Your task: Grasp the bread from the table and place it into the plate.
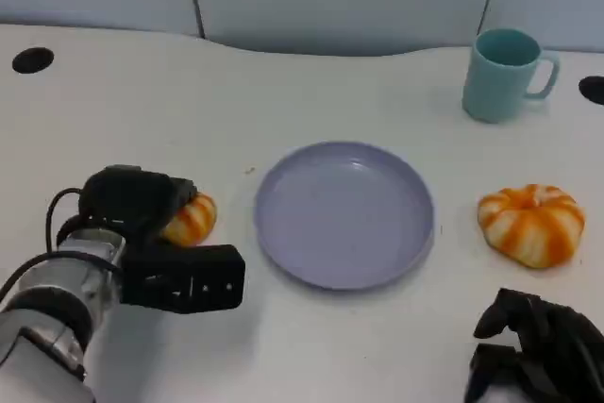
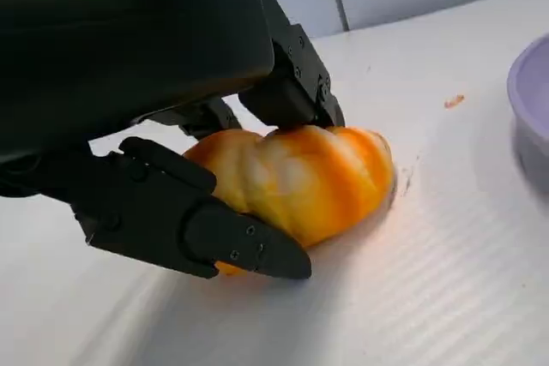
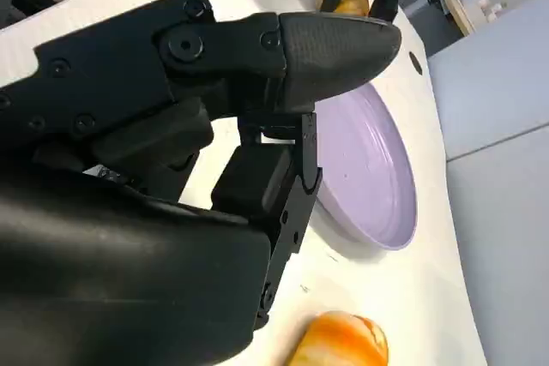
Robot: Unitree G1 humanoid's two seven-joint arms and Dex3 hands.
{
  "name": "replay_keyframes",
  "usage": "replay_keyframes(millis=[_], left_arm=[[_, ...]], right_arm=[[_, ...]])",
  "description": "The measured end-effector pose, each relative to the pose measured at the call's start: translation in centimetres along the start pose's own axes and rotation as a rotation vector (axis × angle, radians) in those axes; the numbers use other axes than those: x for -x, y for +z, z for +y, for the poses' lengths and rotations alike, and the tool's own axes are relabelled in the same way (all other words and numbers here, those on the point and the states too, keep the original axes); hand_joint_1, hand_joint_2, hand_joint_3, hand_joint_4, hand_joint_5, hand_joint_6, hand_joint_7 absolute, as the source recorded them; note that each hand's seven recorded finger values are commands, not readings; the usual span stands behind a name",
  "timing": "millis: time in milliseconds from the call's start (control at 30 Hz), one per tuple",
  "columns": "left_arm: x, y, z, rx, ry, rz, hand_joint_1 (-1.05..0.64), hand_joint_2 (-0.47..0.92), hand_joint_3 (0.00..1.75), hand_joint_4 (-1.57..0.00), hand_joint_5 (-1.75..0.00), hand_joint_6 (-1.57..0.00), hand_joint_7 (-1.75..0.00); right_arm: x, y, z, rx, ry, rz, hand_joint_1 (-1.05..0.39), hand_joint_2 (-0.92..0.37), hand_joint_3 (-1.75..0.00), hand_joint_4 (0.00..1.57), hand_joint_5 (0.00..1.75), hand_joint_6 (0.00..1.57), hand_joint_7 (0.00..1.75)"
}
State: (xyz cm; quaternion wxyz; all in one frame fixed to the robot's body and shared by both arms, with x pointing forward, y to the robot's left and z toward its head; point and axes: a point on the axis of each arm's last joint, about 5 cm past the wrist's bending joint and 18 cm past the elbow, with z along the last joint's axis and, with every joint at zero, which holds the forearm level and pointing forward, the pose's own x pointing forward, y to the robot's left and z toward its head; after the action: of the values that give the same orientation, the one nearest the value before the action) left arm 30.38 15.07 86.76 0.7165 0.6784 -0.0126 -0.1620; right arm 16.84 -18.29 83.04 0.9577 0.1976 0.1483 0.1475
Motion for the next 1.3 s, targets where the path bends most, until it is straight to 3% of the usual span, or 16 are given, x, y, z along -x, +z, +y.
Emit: replay_keyframes(millis=[33,67,133,167,333,467,633,800,967,1033,1100,1300], left_arm=[[0.0,0.0,0.0,0.0,0.003,-0.002,-0.27,0.92,0.27,-0.66,-1.66,-0.94,-0.73],[0.0,0.0,0.0,0.002,0.013,-0.006,-0.25,0.91,0.36,-0.67,-1.71,-0.68,-1.33],[0.2,-0.2,-0.2,0.007,0.057,-0.014,-0.22,0.9,0.39,-0.68,-1.74,-0.54,-1.66],[0.4,-0.3,-0.4,0.013,0.08,-0.02,-0.21,0.9,0.39,-0.68,-1.74,-0.52,-1.7],[0.5,-0.4,-0.6,0.031,0.119,-0.036,-0.16,0.87,0.5,-0.67,-1.75,-0.5,-1.75],[1.0,-0.8,-0.8,0.195,0.243,-0.03,-0.11,0.8,0.5,-0.68,-1.75,-0.5,-1.75],[0.7,-1.4,0.6,0.269,0.345,-0.03,-0.09,0.78,0.51,-0.73,-1.75,-0.57,-1.75],[-0.1,-1.1,2.4,0.264,0.44,-0.082,-0.06,0.55,0.83,-0.77,-1.75,-0.62,-1.75],[-0.4,-0.3,2.7,0.283,0.459,-0.142,-0.08,0.52,0.87,-0.78,-1.75,-0.63,-1.75],[-0.6,0.4,2.8,0.278,0.455,-0.186,-0.09,0.54,0.85,-0.79,-1.75,-0.63,-1.72],[-0.9,1.2,3.2,0.284,0.456,-0.243,-0.1,0.54,0.93,-0.8,-1.75,-0.64,-1.74],[-1.9,4.2,5.6,0.276,0.362,-0.493,-0.17,0.56,1.0,-0.89,-1.75,-0.74,-1.75]], right_arm=[[0.0,0.0,0.0,-0.001,0.0,-0.001,-0.43,-0.92,-0.43,1.19,1.12,1.1,1.06],[0.0,0.0,0.02,-0.001,0.001,-0.001,-0.42,-0.92,-0.44,1.19,1.12,1.1,1.06],[-0.1,0.0,0.05,0.0,0.003,-0.002,-0.41,-0.92,-0.45,1.19,1.12,1.1,1.06],[-0.1,0.0,0.05,0.0,0.002,-0.001,-0.41,-0.92,-0.45,1.2,1.12,1.1,1.06],[-0.4,0.1,0.11,0.004,0.005,-0.002,-0.42,-0.92,-0.46,1.21,1.11,1.12,1.04],[-1.0,0.0,0.45,0.014,0.0,-0.018,-0.43,-0.92,-0.46,1.25,1.08,1.16,0.99],[-2.0,0.1,1.16,0.023,0.002,-0.021,-0.42,-0.92,-0.46,1.25,1.06,1.16,0.97],[-2.3,0.1,1.16,0.014,0.01,-0.029,-0.42,-0.92,-0.45,1.24,1.08,1.15,1.0],[-2.5,0.1,1.25,0.011,0.013,-0.024,-0.42,-0.92,-0.45,1.24,1.09,1.14,1.02],[-2.5,0.2,1.23,0.012,0.011,-0.023,-0.42,-0.92,-0.45,1.24,1.09,1.14,1.02],[-2.6,0.2,1.27,0.013,0.01,-0.019,-0.42,-0.92,-0.45,1.24,1.08,1.14,1.02],[-2.6,0.3,1.35,0.019,0.015,-0.015,-0.41,-0.92,-0.45,1.23,1.08,1.14,1.01]])
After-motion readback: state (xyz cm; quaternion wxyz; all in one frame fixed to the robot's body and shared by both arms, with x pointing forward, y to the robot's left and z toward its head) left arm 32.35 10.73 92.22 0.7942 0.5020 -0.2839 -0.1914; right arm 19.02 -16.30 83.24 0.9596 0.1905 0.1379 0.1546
